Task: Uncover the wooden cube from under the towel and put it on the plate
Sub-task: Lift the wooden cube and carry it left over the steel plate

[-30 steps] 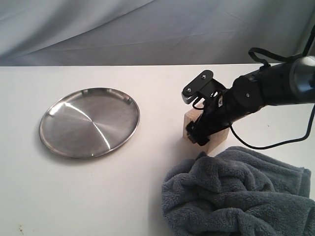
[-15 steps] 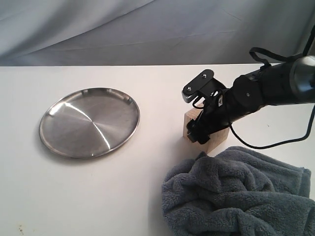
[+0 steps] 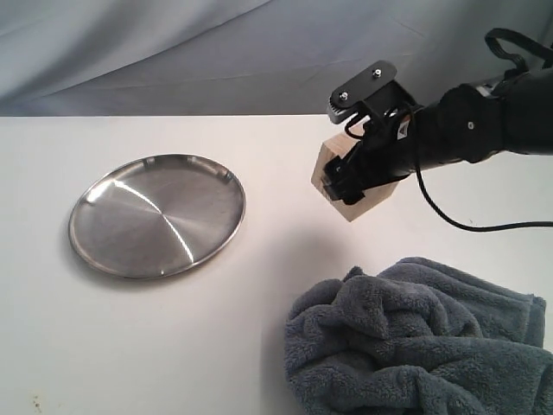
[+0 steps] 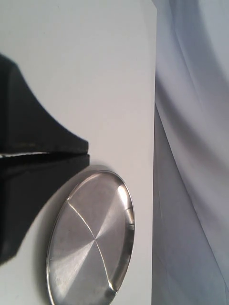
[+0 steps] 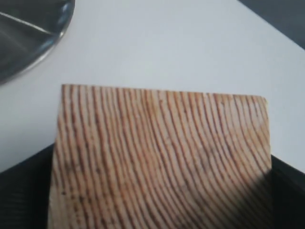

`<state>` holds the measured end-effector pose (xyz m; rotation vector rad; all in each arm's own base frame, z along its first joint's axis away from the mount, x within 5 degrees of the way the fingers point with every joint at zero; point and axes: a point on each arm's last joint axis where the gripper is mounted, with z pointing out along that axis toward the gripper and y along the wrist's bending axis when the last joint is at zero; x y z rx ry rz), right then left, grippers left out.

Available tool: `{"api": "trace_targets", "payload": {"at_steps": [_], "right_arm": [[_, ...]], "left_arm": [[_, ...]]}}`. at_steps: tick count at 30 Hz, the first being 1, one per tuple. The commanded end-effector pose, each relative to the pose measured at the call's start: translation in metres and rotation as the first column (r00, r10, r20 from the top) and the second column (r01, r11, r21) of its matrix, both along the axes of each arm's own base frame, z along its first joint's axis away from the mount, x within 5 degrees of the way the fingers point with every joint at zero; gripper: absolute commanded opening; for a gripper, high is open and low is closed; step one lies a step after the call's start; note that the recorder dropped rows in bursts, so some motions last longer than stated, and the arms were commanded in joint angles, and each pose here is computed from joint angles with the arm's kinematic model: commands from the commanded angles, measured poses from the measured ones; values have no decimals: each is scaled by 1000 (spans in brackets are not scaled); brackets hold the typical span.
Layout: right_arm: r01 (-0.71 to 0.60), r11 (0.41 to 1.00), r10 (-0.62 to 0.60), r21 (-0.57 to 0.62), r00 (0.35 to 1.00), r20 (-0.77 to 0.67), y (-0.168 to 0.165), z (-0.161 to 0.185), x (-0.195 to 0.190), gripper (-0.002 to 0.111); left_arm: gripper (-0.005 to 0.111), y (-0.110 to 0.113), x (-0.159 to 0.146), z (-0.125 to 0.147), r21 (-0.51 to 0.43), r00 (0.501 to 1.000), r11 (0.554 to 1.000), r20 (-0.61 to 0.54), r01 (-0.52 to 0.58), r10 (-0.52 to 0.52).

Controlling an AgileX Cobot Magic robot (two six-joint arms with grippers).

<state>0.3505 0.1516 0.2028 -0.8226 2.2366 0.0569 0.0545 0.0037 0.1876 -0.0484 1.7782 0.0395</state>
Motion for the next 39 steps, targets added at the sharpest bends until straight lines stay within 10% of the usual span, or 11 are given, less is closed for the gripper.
{"api": "trace_targets", "payload": {"at_steps": [1,15,39], "right_arm": [[-9,998,4,59,996,87,9,20,0,0],[-293,955,280,49,943,180,132,16,2,0],[-329,939,299,96,924,240,207,-34,57,0]], "left_arm": [[0,0,0,0,2,1000,1000,10,5,-5],[0,0,0,0,2,1000,1000,10,5,-5],[0,0,0,0,2,1000,1000,10,5,-5]]}}
